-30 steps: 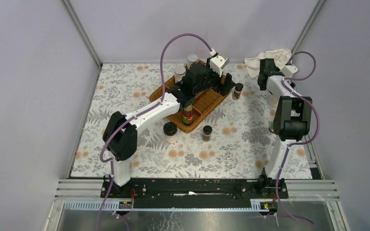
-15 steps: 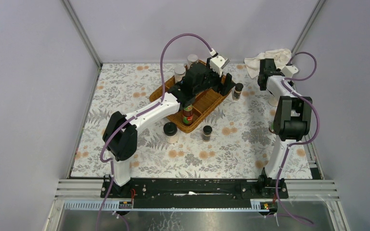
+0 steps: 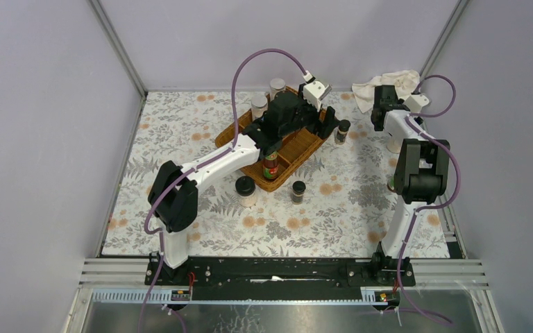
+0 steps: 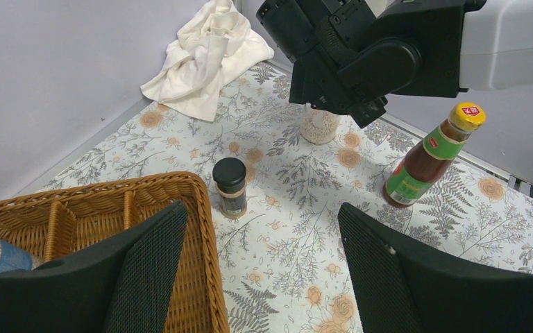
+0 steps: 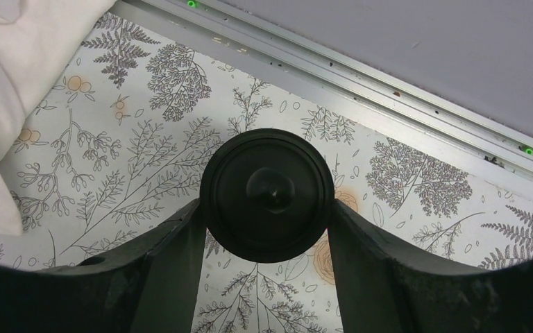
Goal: Organize the condiment bottles
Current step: Pick up the bottle from the center of the board.
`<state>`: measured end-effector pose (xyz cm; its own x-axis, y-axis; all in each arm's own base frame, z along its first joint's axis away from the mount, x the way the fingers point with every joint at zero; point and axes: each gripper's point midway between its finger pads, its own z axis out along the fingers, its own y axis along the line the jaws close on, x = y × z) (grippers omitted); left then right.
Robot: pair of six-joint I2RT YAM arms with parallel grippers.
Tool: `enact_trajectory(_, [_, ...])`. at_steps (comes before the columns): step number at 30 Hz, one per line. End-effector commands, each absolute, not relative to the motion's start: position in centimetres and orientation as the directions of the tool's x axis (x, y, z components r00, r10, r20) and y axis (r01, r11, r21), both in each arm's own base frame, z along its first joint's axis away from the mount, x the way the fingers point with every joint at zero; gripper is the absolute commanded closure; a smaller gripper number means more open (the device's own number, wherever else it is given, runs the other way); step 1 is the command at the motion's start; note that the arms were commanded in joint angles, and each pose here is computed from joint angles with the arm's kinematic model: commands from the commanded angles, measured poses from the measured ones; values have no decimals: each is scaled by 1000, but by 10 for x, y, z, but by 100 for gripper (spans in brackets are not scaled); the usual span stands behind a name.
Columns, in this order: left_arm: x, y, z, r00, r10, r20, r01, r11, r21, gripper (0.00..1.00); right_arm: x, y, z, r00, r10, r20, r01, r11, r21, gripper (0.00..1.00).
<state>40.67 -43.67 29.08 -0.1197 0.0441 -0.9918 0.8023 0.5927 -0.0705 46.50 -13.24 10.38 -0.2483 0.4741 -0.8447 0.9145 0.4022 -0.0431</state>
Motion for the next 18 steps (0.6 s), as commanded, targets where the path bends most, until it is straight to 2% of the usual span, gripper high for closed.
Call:
enact_trajectory(1, [404, -435, 290, -110, 57, -992, 796, 602, -54, 15, 468, -133, 126, -201, 446, -872, 906, 423, 7, 100])
enact_trajectory(18, [402, -435, 296, -99, 54, -994, 791, 610, -46, 15, 489, -104, 180, -192, 366, -910, 815, 576, 59, 100])
